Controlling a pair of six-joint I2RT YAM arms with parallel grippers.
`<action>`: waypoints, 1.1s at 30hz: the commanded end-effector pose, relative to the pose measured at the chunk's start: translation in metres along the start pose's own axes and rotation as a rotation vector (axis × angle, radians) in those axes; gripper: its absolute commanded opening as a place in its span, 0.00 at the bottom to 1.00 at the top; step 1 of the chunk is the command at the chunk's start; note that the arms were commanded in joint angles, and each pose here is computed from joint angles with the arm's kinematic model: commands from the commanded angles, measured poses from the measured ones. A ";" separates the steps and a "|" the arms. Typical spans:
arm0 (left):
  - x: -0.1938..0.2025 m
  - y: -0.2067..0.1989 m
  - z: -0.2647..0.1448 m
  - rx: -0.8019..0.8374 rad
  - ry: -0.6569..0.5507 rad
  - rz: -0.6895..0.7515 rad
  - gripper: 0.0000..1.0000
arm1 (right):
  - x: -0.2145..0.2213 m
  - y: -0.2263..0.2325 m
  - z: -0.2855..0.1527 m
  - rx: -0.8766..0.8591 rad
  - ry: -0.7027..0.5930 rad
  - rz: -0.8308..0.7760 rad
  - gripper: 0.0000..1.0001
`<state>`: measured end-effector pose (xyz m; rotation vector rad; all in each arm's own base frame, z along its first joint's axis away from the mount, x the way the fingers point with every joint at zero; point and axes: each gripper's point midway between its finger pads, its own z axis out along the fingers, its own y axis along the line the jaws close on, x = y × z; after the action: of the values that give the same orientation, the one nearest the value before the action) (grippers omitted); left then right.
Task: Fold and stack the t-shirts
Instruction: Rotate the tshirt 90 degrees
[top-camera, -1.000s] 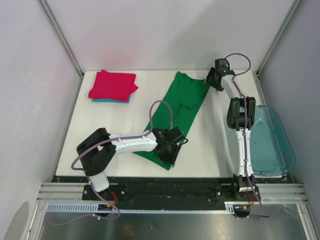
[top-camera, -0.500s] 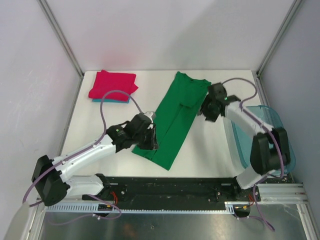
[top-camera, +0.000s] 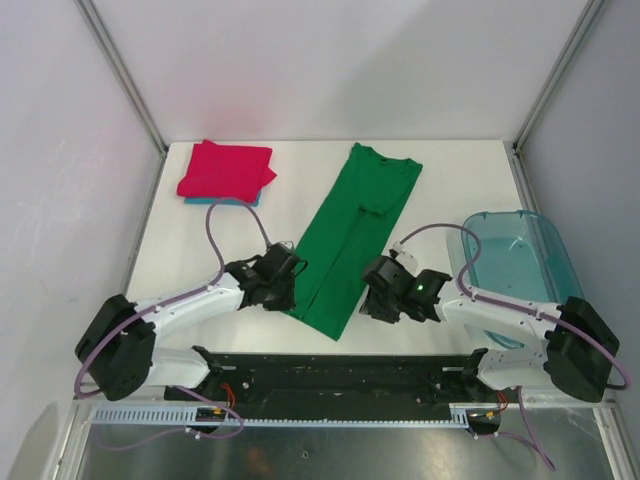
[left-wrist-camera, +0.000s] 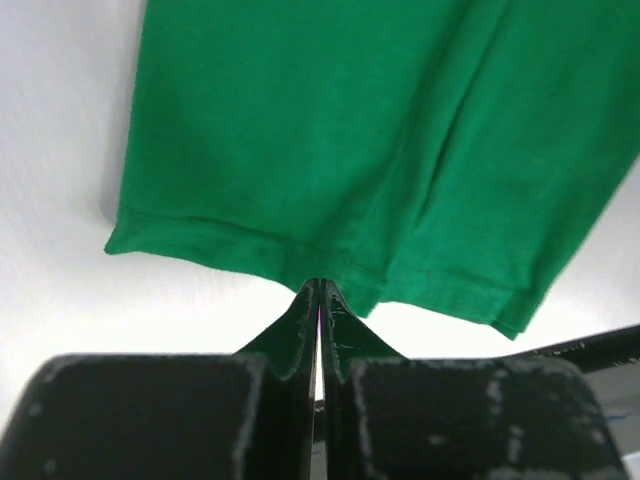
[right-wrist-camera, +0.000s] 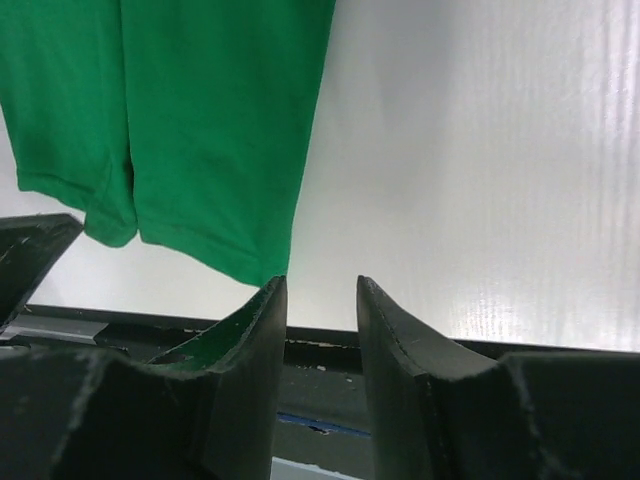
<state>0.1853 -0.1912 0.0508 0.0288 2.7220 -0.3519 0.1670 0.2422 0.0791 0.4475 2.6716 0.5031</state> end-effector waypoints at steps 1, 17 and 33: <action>-0.011 0.001 0.018 -0.012 -0.045 -0.026 0.04 | -0.003 0.014 0.009 -0.015 -0.074 0.068 0.38; 0.021 0.006 0.035 0.017 0.067 -0.009 0.07 | 0.040 0.032 0.045 -0.029 0.048 0.045 0.40; 0.004 -0.022 -0.004 0.164 0.013 -0.020 0.22 | 0.081 0.019 0.059 0.043 0.107 0.012 0.32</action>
<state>0.1735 -0.2022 0.0328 0.0486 2.7468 -0.5047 0.1299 0.3090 0.0218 0.4380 2.7786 0.5403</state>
